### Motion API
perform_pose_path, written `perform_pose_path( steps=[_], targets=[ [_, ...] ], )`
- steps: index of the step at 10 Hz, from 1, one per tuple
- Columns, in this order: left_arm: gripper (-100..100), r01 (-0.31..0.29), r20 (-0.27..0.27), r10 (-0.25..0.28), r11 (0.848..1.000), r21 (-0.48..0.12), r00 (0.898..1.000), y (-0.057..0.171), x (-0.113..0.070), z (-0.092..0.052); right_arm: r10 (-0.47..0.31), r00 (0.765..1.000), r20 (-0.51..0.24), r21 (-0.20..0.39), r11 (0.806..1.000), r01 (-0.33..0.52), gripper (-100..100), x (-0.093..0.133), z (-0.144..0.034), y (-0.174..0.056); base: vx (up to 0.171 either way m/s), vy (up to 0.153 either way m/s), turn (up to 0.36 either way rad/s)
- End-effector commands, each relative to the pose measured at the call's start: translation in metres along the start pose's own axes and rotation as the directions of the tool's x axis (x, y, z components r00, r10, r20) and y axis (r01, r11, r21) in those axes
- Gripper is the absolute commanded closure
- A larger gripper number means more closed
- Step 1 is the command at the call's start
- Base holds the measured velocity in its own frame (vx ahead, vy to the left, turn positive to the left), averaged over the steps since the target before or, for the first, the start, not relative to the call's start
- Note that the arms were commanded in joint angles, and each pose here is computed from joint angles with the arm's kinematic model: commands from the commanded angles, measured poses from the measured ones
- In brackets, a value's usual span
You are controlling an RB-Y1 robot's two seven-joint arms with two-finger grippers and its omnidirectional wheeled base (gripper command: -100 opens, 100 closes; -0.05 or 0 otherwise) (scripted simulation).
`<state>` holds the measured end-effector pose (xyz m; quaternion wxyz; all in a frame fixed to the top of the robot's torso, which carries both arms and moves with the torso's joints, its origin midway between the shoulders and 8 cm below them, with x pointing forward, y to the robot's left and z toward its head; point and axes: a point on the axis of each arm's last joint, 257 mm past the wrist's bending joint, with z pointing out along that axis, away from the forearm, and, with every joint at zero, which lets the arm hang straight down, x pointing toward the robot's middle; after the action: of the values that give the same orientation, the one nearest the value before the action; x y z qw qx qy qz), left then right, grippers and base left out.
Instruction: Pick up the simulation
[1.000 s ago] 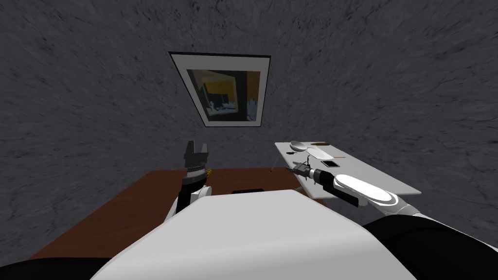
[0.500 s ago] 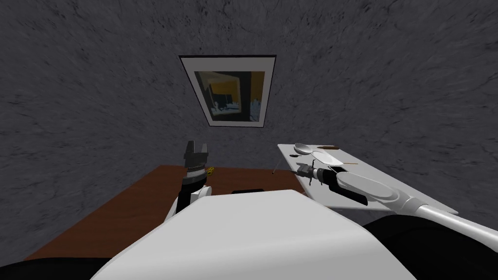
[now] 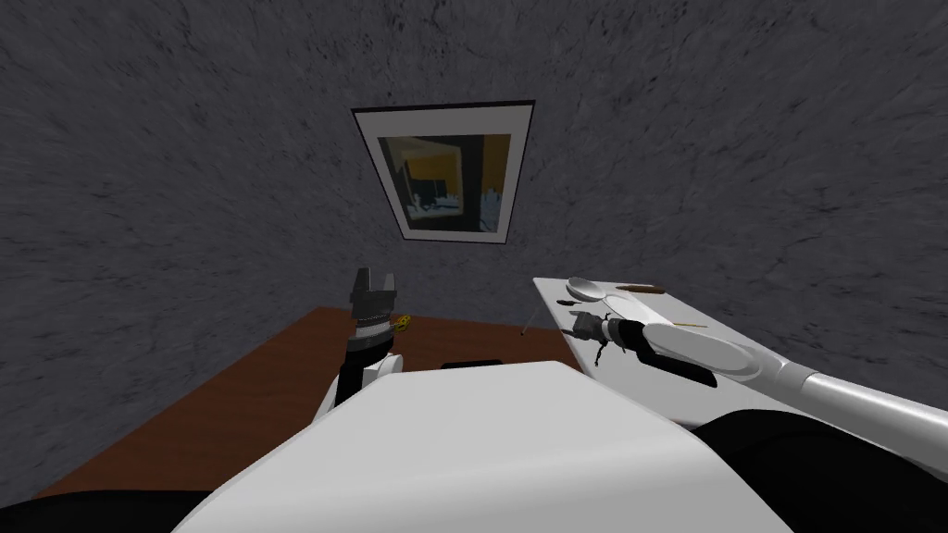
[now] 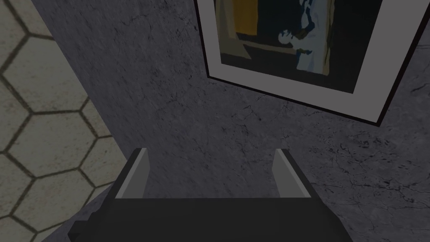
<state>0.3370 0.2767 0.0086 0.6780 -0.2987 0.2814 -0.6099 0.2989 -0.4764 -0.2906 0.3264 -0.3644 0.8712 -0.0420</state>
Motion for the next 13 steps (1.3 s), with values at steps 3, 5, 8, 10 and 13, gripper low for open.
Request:
perform_pose_path(
  steps=[3,5,8,10,13],
  targets=[
    [0,0.000,0.000,0.000,1.000,0.000,1.000,0.000,0.000,0.000,-0.133,0.985,-0.108,-0.033,0.991,0.130,-100,0.025,-0.007,-0.006,0.056,-0.052,0.143],
    [0,0.000,0.000,0.000,1.000,0.000,1.000,0.000,0.000,0.000,-0.185,0.971,-0.152,-0.056,0.982,0.179,-100,0.037,-0.010,-0.008,0.040,-0.048,0.091],
    [0,0.000,0.000,0.000,1.000,0.000,1.000,0.000,0.000,0.000,-0.279,0.933,-0.229,-0.110,0.959,0.260,-100,0.058,-0.018,-0.010,0.048,-0.054,0.085],
    [0,0.000,0.000,0.000,1.000,0.000,1.000,0.000,0.000,0.000,-0.356,0.888,-0.290,-0.167,0.933,0.319,-100,0.077,-0.027,-0.010,0.081,-0.092,0.174],
    [0,0.000,0.000,0.000,1.000,0.000,1.000,0.000,0.000,0.000,-0.440,0.825,-0.353,-0.244,0.895,0.373,-100,0.099,-0.039,-0.010,0.081,-0.101,0.105]
  ],
)
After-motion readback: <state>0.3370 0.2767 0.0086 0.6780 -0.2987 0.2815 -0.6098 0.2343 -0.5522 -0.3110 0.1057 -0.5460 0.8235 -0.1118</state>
